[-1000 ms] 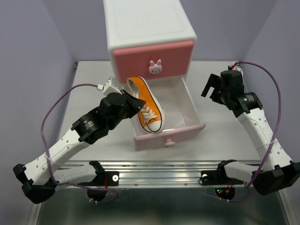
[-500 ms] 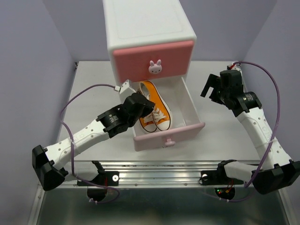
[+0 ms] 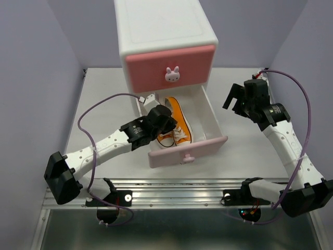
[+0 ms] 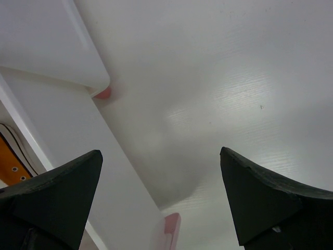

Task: Place and organize the shoes in the shoe cabinet

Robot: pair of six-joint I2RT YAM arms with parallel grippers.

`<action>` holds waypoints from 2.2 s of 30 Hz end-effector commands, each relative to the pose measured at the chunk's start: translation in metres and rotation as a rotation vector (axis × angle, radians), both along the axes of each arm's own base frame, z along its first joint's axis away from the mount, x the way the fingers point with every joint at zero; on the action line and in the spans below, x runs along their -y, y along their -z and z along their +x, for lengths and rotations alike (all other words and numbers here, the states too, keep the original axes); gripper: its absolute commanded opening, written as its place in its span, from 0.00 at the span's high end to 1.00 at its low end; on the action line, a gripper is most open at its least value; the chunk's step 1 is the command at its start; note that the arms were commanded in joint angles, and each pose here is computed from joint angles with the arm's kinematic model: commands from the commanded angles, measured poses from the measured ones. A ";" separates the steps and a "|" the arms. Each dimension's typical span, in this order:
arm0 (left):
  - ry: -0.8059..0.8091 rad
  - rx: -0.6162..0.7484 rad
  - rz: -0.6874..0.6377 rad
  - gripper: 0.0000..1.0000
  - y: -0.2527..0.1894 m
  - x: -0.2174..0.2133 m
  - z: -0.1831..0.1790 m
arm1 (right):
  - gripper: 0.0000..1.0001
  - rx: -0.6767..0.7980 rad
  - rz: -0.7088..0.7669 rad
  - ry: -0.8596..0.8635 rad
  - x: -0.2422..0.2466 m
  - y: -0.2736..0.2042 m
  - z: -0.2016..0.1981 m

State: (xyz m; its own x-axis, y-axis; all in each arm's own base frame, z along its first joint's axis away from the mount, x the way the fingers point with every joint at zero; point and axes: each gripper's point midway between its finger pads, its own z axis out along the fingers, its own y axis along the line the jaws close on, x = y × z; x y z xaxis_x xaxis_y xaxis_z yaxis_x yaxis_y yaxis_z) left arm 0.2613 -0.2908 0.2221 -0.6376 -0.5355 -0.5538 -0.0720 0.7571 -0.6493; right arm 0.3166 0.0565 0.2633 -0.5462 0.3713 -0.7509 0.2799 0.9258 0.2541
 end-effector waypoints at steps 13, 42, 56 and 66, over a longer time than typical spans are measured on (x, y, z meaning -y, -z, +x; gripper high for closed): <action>-0.027 0.093 0.005 1.00 -0.029 0.061 0.064 | 0.00 0.037 0.028 0.024 0.000 -0.004 0.005; -0.162 -0.089 0.344 1.00 0.043 -0.024 0.080 | 0.00 0.024 0.021 0.014 -0.001 -0.001 0.008; -0.132 0.001 0.384 0.64 0.014 -0.015 0.102 | 0.00 0.038 0.034 0.031 0.000 -0.005 0.006; -0.053 0.082 0.279 0.26 -0.052 -0.003 0.096 | 0.00 0.133 0.069 0.011 -0.007 -0.036 0.019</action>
State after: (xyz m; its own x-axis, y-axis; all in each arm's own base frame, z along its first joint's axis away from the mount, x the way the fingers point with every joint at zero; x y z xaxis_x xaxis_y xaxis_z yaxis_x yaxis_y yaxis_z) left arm 0.3113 -0.2778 0.1553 -0.7637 -0.2787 -0.5823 -0.1825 0.9584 -0.2194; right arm 0.3185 0.0586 0.2556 -0.5481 0.3984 -0.7354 0.2998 0.9144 0.2719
